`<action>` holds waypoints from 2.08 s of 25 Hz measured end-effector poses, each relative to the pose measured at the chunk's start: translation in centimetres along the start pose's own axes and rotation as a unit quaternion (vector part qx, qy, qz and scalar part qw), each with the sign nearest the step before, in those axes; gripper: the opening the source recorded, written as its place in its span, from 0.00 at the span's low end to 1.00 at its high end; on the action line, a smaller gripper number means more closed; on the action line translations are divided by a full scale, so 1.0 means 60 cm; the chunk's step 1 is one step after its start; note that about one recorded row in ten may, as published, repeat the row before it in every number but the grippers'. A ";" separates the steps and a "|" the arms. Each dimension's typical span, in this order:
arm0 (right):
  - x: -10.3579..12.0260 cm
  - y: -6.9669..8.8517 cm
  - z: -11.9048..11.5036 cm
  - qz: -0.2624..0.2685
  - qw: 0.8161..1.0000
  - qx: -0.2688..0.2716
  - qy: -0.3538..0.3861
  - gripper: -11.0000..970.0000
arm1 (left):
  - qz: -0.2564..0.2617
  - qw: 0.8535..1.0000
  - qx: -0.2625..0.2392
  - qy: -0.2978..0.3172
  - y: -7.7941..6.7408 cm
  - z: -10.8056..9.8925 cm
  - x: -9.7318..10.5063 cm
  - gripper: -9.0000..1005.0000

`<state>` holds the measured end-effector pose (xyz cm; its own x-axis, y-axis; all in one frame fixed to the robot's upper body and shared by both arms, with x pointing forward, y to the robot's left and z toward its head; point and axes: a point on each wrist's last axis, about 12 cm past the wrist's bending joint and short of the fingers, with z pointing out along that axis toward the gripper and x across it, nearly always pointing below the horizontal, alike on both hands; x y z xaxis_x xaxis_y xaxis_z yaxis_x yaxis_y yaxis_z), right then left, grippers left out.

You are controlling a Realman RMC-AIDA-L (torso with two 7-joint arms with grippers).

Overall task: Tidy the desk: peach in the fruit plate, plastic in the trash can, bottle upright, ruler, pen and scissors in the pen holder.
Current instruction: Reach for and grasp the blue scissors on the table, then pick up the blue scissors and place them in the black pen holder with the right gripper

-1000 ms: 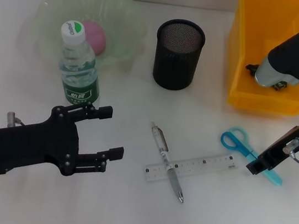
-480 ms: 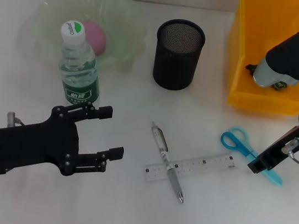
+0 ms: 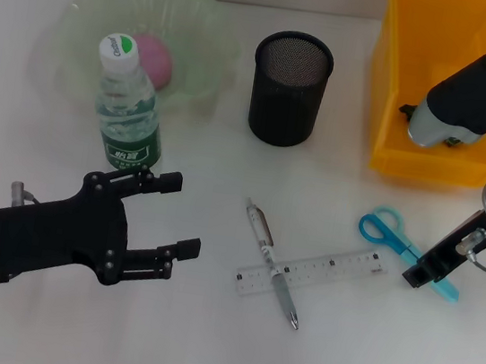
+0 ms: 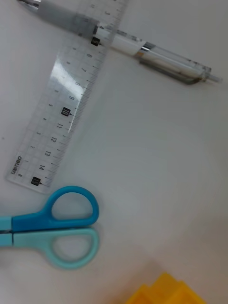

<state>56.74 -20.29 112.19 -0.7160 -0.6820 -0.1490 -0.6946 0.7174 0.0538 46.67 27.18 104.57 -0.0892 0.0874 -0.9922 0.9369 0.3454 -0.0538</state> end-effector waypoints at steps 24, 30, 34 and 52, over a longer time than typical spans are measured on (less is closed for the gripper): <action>-0.005 0.002 -0.082 0.001 0.995 0.037 -0.095 0.21 | 0.001 1.000 -0.003 0.002 0.000 0.002 0.002 0.81; 0.013 -0.009 -0.198 0.018 0.936 0.023 -0.352 0.21 | 0.000 1.000 0.000 0.000 0.001 0.004 -0.001 0.81; 0.020 -0.019 -0.213 0.023 0.863 -0.039 -0.503 0.21 | -0.003 1.000 0.002 -0.001 -0.001 0.005 0.002 0.81; -0.037 -0.058 0.026 -0.010 0.768 -0.070 -0.636 0.21 | -0.006 1.000 0.013 0.003 -0.006 0.011 0.006 0.81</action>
<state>60.88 -21.04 110.81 -0.1179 0.0619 -0.9911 -0.7695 0.6252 0.1305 46.53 26.49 104.18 -0.1017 0.0895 -0.9908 0.9443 0.3221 -0.0678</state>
